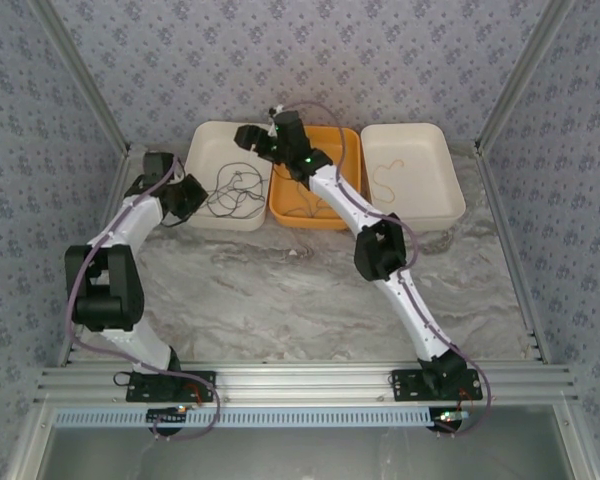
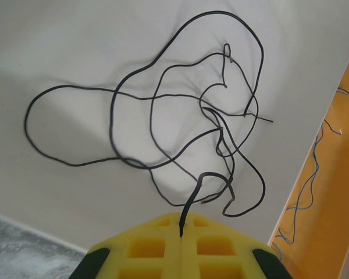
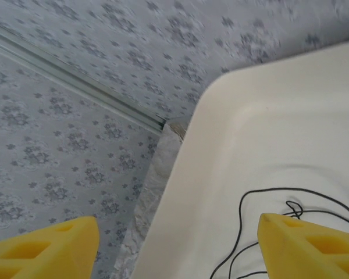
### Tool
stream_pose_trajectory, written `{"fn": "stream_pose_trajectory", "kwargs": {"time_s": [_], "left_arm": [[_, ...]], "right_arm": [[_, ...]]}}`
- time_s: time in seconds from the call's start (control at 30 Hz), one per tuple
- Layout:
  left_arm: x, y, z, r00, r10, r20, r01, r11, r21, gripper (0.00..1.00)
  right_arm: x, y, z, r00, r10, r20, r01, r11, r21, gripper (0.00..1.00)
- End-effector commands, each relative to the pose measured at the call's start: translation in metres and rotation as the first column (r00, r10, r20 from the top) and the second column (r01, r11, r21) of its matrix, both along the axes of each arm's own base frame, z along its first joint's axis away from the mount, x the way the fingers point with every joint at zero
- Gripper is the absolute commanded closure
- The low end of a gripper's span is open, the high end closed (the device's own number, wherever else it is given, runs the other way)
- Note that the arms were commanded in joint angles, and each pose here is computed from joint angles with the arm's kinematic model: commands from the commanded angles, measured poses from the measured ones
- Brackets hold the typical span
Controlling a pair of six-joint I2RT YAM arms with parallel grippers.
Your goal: Untangle the cables
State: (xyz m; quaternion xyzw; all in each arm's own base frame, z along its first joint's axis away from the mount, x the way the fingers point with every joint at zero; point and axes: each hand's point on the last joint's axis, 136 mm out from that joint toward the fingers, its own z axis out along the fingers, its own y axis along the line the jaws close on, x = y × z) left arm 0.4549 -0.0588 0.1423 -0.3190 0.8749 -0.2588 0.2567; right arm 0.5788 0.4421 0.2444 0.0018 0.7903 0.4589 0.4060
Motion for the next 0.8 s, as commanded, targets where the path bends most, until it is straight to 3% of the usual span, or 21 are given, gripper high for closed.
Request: {"fn": "stream_pose_trajectory", "kwargs": {"time_s": [0.0, 0.03, 0.07, 0.13, 0.2, 0.23, 0.27, 0.47, 0.5, 0.53, 0.6, 0.67, 0.77], "left_arm": [[0.010, 0.003, -0.002, 1.000, -0.007, -0.023, 0.008, 0.999, 0.037, 1.00], [0.012, 0.002, -0.003, 0.999, -0.015, -0.031, 0.016, 0.999, 0.041, 0.96], [0.013, 0.001, -0.005, 0.999, -0.024, -0.042, 0.026, 0.998, 0.049, 0.84], [0.013, 0.005, -0.006, 0.998, -0.019, -0.061, 0.024, 0.997, 0.073, 0.55], [0.012, 0.008, 0.002, 0.999, -0.015, -0.049, 0.020, 0.994, 0.105, 0.35], [0.011, 0.010, 0.009, 0.999, -0.013, -0.039, 0.017, 0.993, 0.120, 0.10], [0.010, 0.012, 0.017, 1.000, -0.011, -0.025, 0.015, 0.990, 0.138, 0.02], [-0.012, 0.024, 0.076, 0.996, 0.010, 0.089, -0.029, 0.975, 0.219, 0.01], [-0.019, 0.026, 0.086, 0.994, 0.013, 0.111, -0.038, 0.973, 0.229, 0.01], [-0.027, 0.029, 0.096, 0.991, 0.018, 0.130, -0.049, 0.970, 0.236, 0.01], [-0.045, 0.031, 0.112, 0.984, 0.023, 0.177, -0.066, 0.969, 0.237, 0.01], [-0.069, 0.034, 0.125, 0.970, 0.036, 0.241, -0.094, 0.968, 0.233, 0.01], [-0.108, 0.038, 0.134, 0.952, 0.058, 0.299, -0.140, 0.955, 0.260, 0.01]], "right_arm": [[-0.022, -0.020, 0.076, 0.992, -0.021, 0.126, 0.028, 0.998, -0.055, 0.26], [-0.027, -0.023, 0.078, 0.991, -0.021, 0.132, 0.030, 0.997, -0.071, 0.26], [-0.034, -0.028, 0.088, 0.988, -0.026, 0.150, 0.037, 0.996, -0.075, 0.26], [-0.046, -0.040, 0.101, 0.984, -0.042, 0.171, 0.055, 0.996, -0.076, 0.25], [-0.060, -0.056, 0.108, 0.982, -0.068, 0.177, 0.083, 0.994, -0.078, 0.25], [-0.068, -0.065, 0.116, 0.979, -0.083, 0.186, 0.099, 0.992, -0.074, 0.25], [-0.076, -0.076, 0.120, 0.976, -0.102, 0.192, 0.118, 0.990, -0.074, 0.25], [-0.132, -0.142, 0.132, 0.950, -0.188, 0.250, 0.223, 0.968, -0.117, 0.25], [-0.143, -0.155, 0.130, 0.946, -0.207, 0.251, 0.248, 0.958, -0.143, 0.21], [-0.155, -0.170, 0.127, 0.941, -0.224, 0.253, 0.272, 0.947, -0.172, 0.02], [-0.177, -0.203, 0.118, 0.927, -0.287, 0.240, 0.342, 0.912, -0.228, 0.01], [-0.201, -0.244, 0.102, 0.894, -0.373, 0.247, 0.442, 0.822, -0.360, 0.01], [-0.242, -0.323, 0.087, 0.780, -0.525, 0.342, 0.622, 0.589, -0.516, 0.01]]}}
